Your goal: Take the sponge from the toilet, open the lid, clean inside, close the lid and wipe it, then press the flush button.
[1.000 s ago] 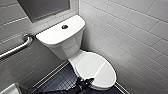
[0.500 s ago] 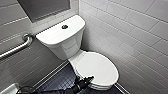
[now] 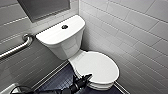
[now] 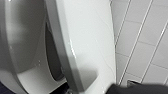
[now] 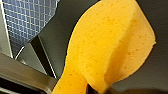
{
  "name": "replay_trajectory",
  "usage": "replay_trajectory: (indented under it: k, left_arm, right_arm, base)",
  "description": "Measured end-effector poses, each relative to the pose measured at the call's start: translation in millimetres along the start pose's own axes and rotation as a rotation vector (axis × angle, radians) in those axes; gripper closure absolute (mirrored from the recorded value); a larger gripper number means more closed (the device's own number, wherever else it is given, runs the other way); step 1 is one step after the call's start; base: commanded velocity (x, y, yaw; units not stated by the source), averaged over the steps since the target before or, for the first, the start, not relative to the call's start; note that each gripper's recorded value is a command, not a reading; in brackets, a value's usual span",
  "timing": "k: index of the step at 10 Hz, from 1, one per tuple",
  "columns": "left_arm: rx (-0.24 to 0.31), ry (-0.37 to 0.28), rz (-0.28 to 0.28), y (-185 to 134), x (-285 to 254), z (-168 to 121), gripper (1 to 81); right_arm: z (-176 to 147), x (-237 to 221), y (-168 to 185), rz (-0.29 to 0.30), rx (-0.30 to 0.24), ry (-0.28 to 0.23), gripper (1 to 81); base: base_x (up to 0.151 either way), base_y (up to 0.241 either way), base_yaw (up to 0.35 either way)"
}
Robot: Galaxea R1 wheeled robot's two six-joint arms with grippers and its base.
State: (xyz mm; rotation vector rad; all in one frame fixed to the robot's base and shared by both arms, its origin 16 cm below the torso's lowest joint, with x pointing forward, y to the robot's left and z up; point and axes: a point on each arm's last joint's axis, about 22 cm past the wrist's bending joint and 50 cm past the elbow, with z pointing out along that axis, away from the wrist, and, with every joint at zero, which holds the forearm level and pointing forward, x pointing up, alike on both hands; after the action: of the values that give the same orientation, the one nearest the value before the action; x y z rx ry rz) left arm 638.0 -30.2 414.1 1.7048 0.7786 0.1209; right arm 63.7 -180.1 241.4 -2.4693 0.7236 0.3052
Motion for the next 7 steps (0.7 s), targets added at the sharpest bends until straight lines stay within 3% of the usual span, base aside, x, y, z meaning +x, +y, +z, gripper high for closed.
replay_trajectory:
  k: [2,5,7]
  left_arm:
    - [-0.021,0.006,0.010,21.9,1.7,-10.2,1.0]
    - [-0.090,0.069,0.073,67.5,19.6,-16.6,1.0]
    - [-0.099,0.072,0.047,73.8,25.1,-18.8,1.0]
  right_arm:
    - [0.7,10.2,-5.0,-0.017,0.013,0.023,81.1]
    - [1.8,21.0,-12.8,-0.039,0.033,0.054,81.1]
    - [1.8,20.0,-12.2,-0.039,0.032,0.052,81.1]
  base:
    - [0.000,0.000,0.000]
    - [0.000,0.000,0.000]
    - [0.000,0.000,0.000]
